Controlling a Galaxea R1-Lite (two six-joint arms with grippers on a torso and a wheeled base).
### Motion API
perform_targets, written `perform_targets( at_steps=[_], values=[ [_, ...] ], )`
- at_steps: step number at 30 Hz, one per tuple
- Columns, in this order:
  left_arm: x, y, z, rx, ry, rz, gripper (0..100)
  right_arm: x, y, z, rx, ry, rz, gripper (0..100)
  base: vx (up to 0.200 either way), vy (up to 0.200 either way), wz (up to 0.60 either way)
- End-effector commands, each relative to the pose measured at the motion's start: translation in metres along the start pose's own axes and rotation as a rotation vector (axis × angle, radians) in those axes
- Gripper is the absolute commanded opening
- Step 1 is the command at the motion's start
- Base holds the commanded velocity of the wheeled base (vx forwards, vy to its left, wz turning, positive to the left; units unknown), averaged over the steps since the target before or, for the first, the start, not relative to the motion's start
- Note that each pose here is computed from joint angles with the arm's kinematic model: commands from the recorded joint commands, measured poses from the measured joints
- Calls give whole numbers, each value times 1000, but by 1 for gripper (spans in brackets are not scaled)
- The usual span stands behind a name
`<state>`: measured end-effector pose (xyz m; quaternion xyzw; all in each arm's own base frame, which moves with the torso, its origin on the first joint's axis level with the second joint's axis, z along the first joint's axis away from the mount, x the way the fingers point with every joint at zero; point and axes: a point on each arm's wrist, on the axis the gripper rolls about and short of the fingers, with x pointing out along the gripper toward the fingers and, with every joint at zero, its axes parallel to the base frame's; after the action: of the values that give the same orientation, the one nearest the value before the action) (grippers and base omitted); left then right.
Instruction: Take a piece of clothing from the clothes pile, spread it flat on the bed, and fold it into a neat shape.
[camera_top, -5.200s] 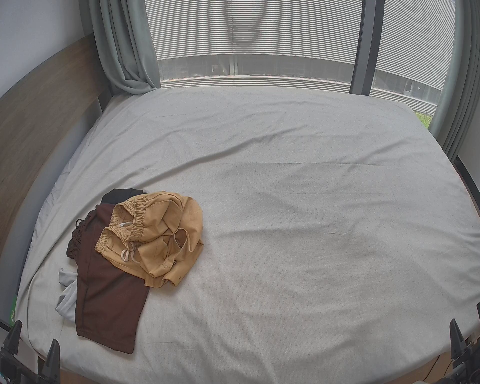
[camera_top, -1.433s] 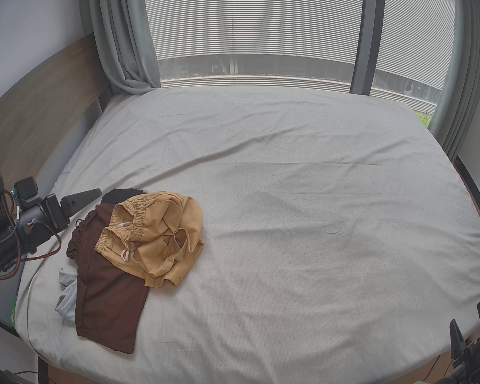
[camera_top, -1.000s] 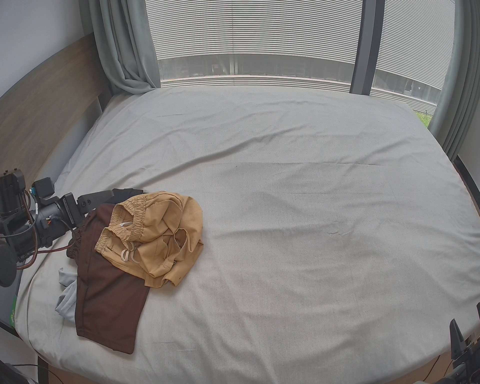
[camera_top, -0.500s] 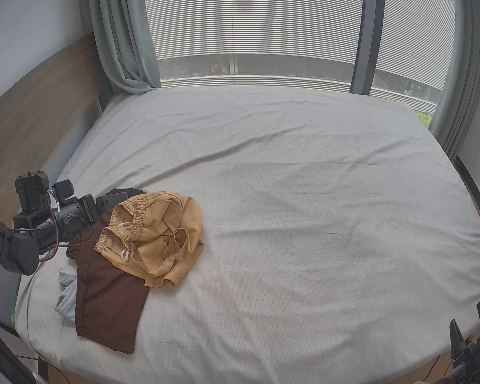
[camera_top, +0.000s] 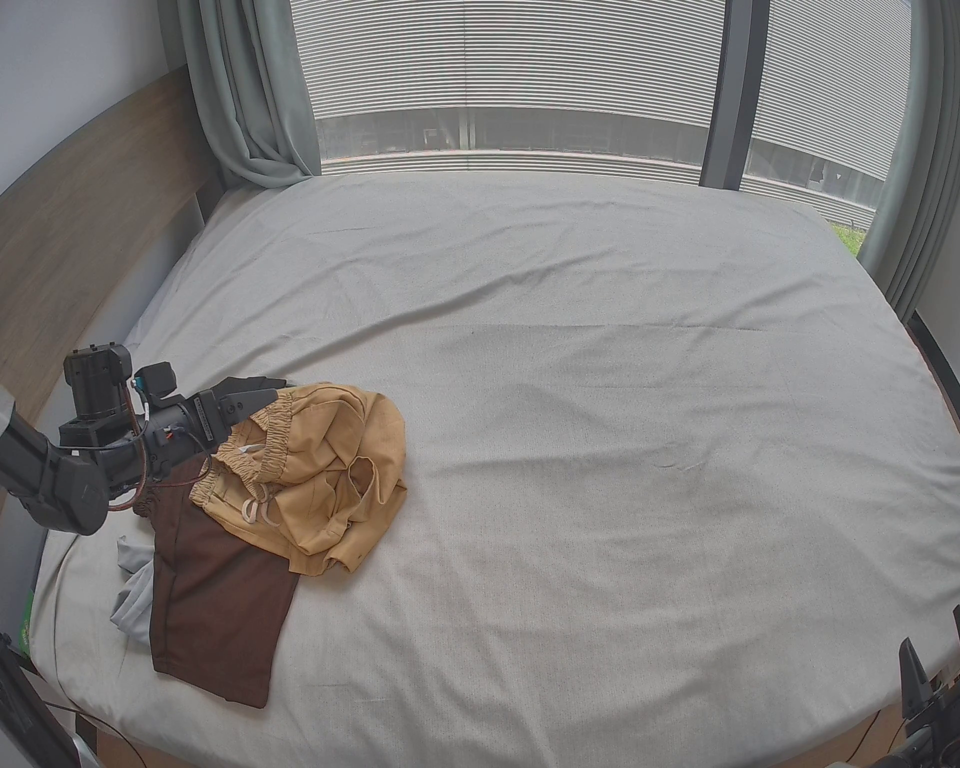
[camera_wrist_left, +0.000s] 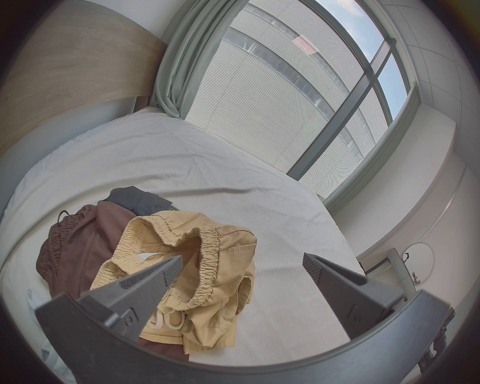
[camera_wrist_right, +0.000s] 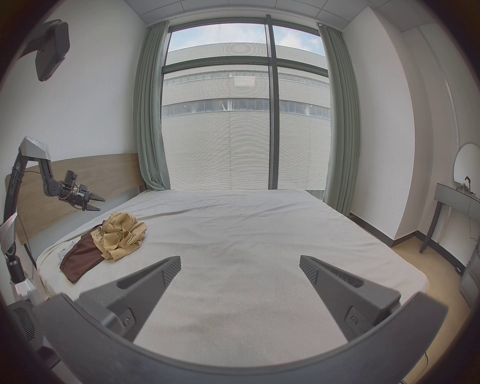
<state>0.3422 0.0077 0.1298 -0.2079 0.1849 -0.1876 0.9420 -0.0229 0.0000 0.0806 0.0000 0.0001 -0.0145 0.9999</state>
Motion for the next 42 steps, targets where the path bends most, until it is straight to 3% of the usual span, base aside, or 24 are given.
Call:
perform_targets(
  at_steps=[1, 42],
  values=[
    [14, 2, -4, -3, 19, -8, 100, 0, 0, -5, 0, 0, -2, 100, 0, 0, 0],
    [84, 21, -8, 13, 12, -11, 100, 0, 0, -5, 2, 0, 0, 100, 0, 0, 0]
  ],
)
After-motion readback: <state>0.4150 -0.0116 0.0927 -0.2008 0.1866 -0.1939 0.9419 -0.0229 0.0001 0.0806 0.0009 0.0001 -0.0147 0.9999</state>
